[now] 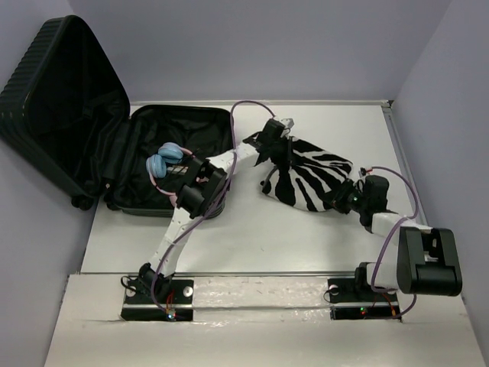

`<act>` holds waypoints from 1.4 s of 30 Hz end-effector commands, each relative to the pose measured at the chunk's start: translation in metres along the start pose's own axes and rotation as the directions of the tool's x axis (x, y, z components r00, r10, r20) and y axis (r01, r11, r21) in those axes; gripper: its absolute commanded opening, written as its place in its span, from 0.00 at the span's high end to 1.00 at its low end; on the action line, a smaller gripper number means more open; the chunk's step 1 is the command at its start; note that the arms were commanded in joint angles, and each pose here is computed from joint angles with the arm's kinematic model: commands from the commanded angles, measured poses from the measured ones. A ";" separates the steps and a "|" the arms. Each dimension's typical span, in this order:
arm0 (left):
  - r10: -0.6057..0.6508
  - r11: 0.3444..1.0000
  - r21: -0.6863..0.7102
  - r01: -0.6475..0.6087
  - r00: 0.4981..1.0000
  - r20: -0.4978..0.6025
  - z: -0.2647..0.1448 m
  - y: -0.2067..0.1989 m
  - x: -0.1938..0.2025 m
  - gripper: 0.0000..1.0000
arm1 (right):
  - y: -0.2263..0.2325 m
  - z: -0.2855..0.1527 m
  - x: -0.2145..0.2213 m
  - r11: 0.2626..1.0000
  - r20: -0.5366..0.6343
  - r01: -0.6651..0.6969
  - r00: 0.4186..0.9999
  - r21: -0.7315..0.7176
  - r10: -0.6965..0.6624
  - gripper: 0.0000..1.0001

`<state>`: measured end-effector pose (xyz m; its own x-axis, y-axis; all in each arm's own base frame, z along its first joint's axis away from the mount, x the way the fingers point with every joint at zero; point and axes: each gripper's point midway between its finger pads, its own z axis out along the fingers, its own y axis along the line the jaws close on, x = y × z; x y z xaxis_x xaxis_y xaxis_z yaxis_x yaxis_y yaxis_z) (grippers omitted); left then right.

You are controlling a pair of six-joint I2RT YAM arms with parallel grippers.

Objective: Pack the luggage

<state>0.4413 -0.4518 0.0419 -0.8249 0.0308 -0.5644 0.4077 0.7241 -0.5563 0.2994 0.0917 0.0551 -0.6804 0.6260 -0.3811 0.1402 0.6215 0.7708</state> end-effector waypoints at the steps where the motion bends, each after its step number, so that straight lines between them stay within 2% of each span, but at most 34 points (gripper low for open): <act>1: 0.040 0.991 0.126 -0.054 0.993 0.110 -0.061 -0.069 -0.052 0.94 | 0.049 -0.004 -0.015 0.987 0.050 0.106 0.994 -0.123 -0.100 0.93; 4: 0.042 0.983 0.170 -0.067 0.988 0.149 -0.085 -0.088 -0.071 0.94 | 0.067 -0.010 -0.028 0.981 0.093 0.135 0.988 -0.141 -0.122 0.93; 7: 0.031 0.978 0.197 -0.070 0.980 0.194 -0.109 -0.094 -0.095 0.94 | 0.101 -0.016 -0.044 0.965 0.134 0.176 0.979 -0.193 -0.152 0.93; 11: 0.019 0.966 0.247 -0.076 0.975 0.223 -0.135 -0.103 -0.119 0.94 | 0.123 -0.017 -0.056 0.955 0.156 0.201 0.973 -0.216 -0.170 0.93; 16: 0.018 0.975 0.206 -0.084 0.952 0.304 -0.177 -0.089 -0.167 0.94 | 0.175 -0.009 -0.071 0.925 0.181 0.258 0.960 -0.279 -0.213 0.93; 18: 0.014 0.974 0.208 -0.086 0.945 0.327 -0.196 -0.085 -0.182 0.94 | 0.190 0.005 -0.064 0.917 0.150 0.264 0.962 -0.298 -0.229 0.93; 19: -0.003 0.979 0.193 -0.067 0.939 0.344 -0.209 -0.069 -0.194 0.94 | 0.209 0.007 -0.073 0.905 0.175 0.284 0.955 -0.317 -0.238 0.93; 21: -0.016 0.980 0.192 -0.057 0.933 0.360 -0.226 -0.058 -0.205 0.94 | 0.221 0.026 -0.071 0.905 0.142 0.266 0.962 -0.332 -0.231 0.93; 26: -0.090 0.985 0.170 0.021 0.908 0.410 -0.283 0.002 -0.252 0.94 | 0.324 0.042 -0.113 0.832 0.219 0.324 0.943 -0.450 -0.250 0.93; 28: -0.091 0.986 0.169 0.010 0.871 0.483 -0.320 0.008 -0.272 0.94 | 0.347 0.061 -0.115 0.811 0.216 0.336 0.941 -0.480 -0.262 0.93; 29: -0.122 0.982 0.184 0.035 0.865 0.487 -0.330 0.016 -0.272 0.94 | 0.394 0.048 -0.120 0.748 0.272 0.388 0.920 -0.538 -0.281 0.93; 30: -0.118 0.984 0.174 0.025 0.826 0.552 -0.371 0.020 -0.284 0.94 | 0.411 0.049 -0.120 0.730 0.284 0.401 0.915 -0.554 -0.288 0.93; 31: -0.117 0.985 0.170 0.020 0.800 0.588 -0.391 0.022 -0.290 0.94 | 0.429 0.049 -0.120 0.709 0.294 0.412 0.910 -0.573 -0.292 0.93; 32: -0.121 0.984 0.180 0.009 0.772 0.624 -0.411 0.021 -0.297 0.94 | 0.437 0.069 -0.106 0.701 0.265 0.409 0.912 -0.584 -0.312 0.93; 33: -0.113 0.983 0.183 -0.011 0.747 0.655 -0.435 0.015 -0.301 0.94 | 0.475 0.049 -0.117 0.641 0.330 0.450 0.893 -0.621 -0.307 0.93; 34: -0.111 0.986 0.165 -0.007 0.712 0.693 -0.461 0.029 -0.308 0.94 | 0.488 0.050 -0.115 0.627 0.344 0.462 0.887 -0.627 -0.309 0.93; 35: -0.107 0.986 0.167 -0.019 0.692 0.713 -0.484 0.028 -0.311 0.94 | 0.488 0.074 -0.099 0.633 0.305 0.447 0.894 -0.632 -0.328 0.93; 36: -0.104 0.990 0.144 -0.004 0.671 0.734 -0.500 0.048 -0.312 0.94 | 0.510 0.064 -0.097 0.592 0.328 0.461 0.887 -0.661 -0.324 0.93; 38: -0.099 0.992 0.126 0.008 0.670 0.736 -0.510 0.065 -0.305 0.94 | 0.508 0.091 -0.073 0.581 0.309 0.473 0.879 -0.663 -0.363 0.93; 39: -0.090 0.995 0.092 0.032 0.677 0.730 -0.511 0.087 -0.295 0.94 | 0.508 0.103 -0.046 0.571 0.281 0.473 0.875 -0.671 -0.394 0.93; 41: -0.077 0.997 0.063 0.045 0.690 0.720 -0.507 0.101 -0.279 0.94 | 0.495 0.127 -0.013 0.556 0.257 0.485 0.861 -0.675 -0.439 0.93; 42: -0.064 0.998 0.046 0.046 0.702 0.709 -0.499 0.110 -0.271 0.94 | 0.483 0.144 0.018 0.554 0.205 0.465 0.860 -0.690 -0.467 0.93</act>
<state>0.5366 -0.0326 0.4465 -0.3314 -0.5822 -0.7424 0.3119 0.6751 -0.6686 0.4762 0.4209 0.4032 -0.4877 0.4343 -0.7573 -0.6938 0.3336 0.6382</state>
